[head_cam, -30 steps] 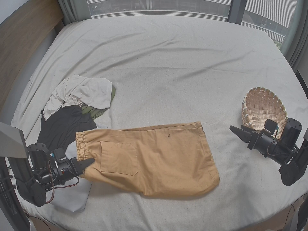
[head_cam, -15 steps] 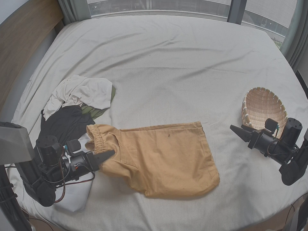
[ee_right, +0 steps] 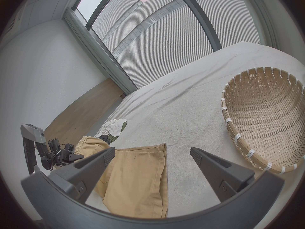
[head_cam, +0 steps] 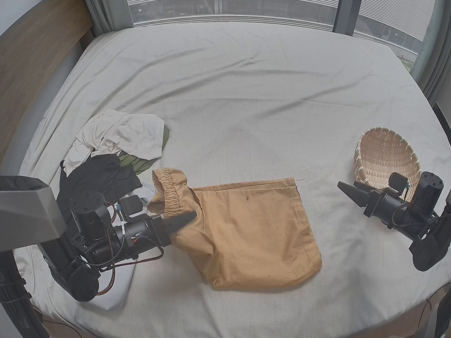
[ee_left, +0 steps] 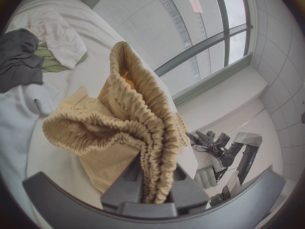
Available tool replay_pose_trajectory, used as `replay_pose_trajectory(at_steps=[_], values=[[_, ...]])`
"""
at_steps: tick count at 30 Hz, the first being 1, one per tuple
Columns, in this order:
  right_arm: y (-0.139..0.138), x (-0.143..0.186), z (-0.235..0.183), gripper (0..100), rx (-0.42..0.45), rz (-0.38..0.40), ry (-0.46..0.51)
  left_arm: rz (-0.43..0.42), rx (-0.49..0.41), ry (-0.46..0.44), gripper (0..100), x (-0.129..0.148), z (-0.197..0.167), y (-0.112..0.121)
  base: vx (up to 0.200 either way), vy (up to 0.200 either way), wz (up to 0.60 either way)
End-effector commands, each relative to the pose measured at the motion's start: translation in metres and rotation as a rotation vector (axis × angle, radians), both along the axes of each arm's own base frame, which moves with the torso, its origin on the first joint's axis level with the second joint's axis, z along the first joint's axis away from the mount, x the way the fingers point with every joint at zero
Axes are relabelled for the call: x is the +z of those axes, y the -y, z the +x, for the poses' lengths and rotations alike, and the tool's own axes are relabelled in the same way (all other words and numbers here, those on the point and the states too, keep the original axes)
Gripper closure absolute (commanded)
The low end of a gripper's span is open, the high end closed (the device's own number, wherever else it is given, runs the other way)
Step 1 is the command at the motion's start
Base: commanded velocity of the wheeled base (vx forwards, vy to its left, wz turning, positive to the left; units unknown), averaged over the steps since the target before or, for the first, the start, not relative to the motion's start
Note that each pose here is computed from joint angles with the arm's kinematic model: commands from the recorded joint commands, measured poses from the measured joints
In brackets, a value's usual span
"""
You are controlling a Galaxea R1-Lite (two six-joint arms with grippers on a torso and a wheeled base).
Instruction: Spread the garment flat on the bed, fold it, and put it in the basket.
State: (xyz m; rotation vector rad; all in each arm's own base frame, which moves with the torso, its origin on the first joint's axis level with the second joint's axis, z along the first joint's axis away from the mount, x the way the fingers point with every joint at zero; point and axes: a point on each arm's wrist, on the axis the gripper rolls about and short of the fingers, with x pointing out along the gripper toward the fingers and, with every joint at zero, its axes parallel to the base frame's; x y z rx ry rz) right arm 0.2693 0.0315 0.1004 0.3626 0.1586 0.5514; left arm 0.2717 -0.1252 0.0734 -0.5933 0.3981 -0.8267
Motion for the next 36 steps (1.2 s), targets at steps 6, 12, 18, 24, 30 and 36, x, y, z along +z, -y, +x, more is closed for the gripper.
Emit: replay_pose_trajectory(at_steps=[6,12,18,24,30,36], values=[[-0.001,0.001,0.0,0,0.004,0.002,0.004,-0.021,-0.065,0.028,100,0.002,0.005,0.026,0.0,0.0,0.0],[-0.001,0.004,0.0,0,0.001,0.004,0.014,-0.038,-0.128,0.018,100,-0.005,0.006,0.051,0.0,0.0,0.0],[0.001,0.006,0.003,0,-0.007,0.006,0.029,-0.04,-0.171,0.02,100,-0.013,0.007,0.075,0.0,0.0,0.0],[0.001,0.008,0.003,0,-0.008,0.007,0.036,-0.042,-0.204,0.02,100,-0.019,0.008,0.091,0.0,0.0,0.0],[0.001,0.009,0.002,0,-0.008,0.007,0.039,-0.08,-0.247,-0.006,100,-0.019,0.004,0.11,0.0,0.0,0.0],[0.001,0.009,0.002,0,-0.008,0.007,0.039,-0.072,-0.277,-0.024,100,-0.029,0.008,0.129,0.0,0.0,0.0]])
